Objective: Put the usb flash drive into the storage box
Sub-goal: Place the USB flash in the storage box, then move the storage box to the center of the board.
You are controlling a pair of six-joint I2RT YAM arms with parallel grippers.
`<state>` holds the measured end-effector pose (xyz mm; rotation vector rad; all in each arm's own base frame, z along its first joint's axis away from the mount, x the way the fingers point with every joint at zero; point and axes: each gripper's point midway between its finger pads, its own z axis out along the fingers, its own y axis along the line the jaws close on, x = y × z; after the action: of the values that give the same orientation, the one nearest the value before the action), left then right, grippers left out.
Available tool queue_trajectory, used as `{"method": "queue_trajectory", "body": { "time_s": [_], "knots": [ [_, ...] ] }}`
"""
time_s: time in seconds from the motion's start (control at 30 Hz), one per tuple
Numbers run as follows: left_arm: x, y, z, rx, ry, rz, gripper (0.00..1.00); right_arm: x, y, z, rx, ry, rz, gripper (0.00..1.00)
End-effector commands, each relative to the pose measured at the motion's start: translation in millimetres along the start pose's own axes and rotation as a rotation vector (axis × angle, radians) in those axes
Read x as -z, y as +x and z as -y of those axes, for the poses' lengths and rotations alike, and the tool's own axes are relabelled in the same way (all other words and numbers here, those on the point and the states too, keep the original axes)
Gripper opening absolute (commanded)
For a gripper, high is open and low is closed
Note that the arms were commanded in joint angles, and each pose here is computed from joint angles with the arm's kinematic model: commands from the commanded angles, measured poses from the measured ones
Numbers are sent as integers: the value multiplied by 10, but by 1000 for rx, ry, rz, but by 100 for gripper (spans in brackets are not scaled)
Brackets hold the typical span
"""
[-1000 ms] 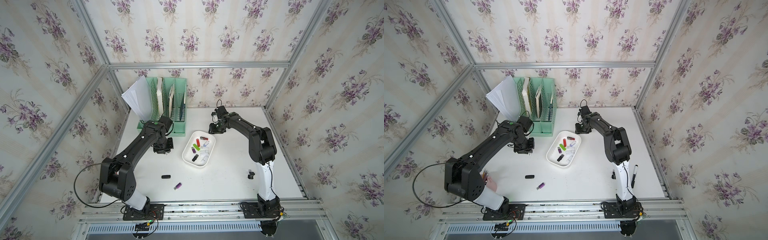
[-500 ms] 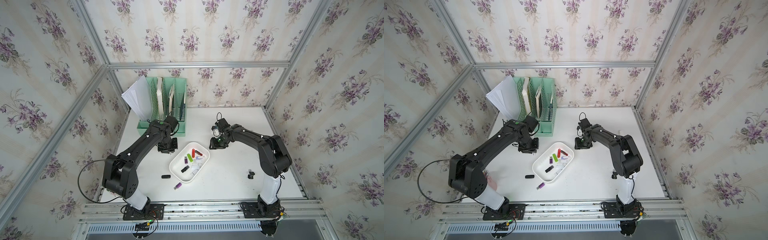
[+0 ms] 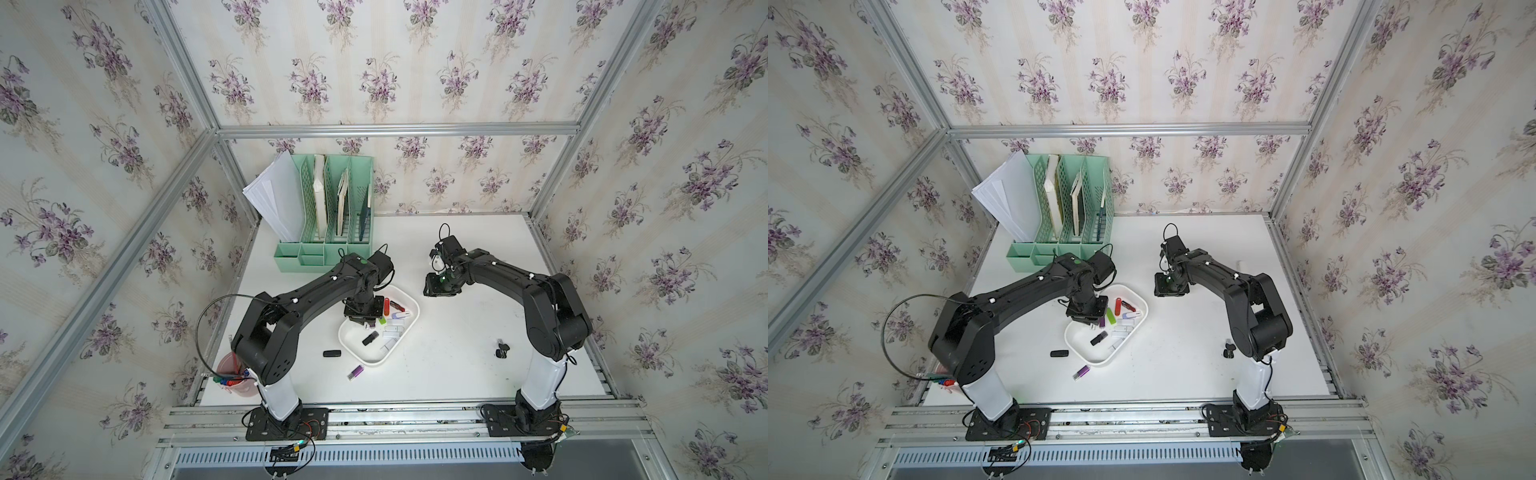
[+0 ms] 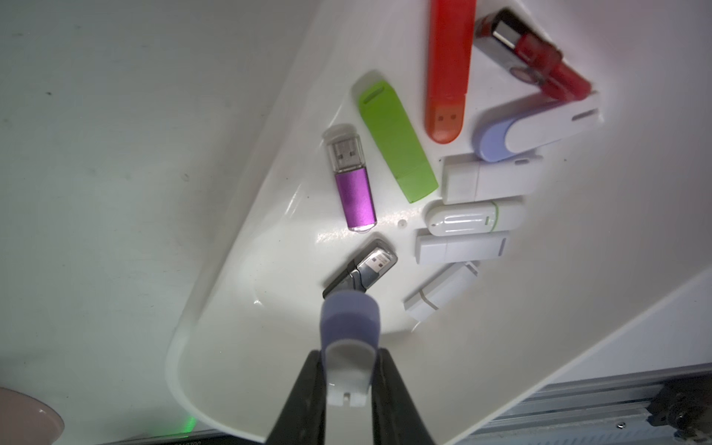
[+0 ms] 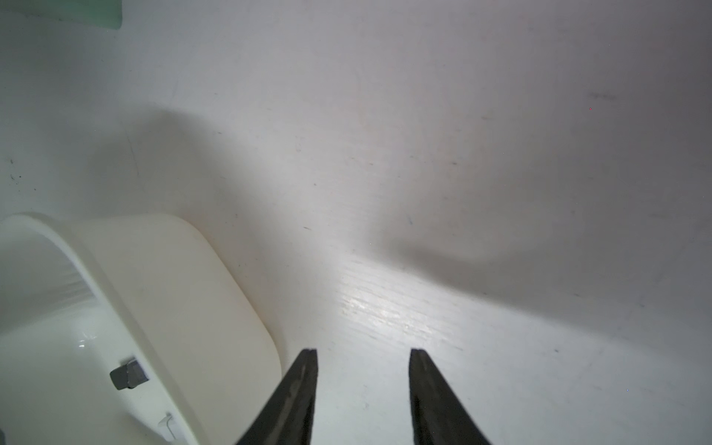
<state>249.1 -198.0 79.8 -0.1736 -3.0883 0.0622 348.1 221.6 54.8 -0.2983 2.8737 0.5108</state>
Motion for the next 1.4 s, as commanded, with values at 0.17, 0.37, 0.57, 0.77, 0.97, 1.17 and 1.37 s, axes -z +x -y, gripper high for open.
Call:
{"method": "queue_trajectory", "body": {
  "time_s": [0.17,0.37,0.57,0.77,0.97,1.17,1.37],
  "knots": [
    [-181,-54,-123,-95,-126,-18,23,78,10,28,6,14,12,44],
    [-347,-36,-191,-102,-184,-50,24,125,4,21,9,16,18,44],
    [-444,-18,-218,-106,-219,-69,27,159,5,15,11,17,22,44],
    [-491,13,-184,-118,-234,-81,33,206,0,21,15,26,29,44],
    [-302,-1,-122,-103,-199,-31,35,261,-24,4,14,24,45,44],
    [196,107,-271,-39,-199,63,50,313,-25,-12,14,22,52,44],
    [411,587,-674,63,-194,131,55,443,-45,-160,41,-13,79,42]
  ]
}}
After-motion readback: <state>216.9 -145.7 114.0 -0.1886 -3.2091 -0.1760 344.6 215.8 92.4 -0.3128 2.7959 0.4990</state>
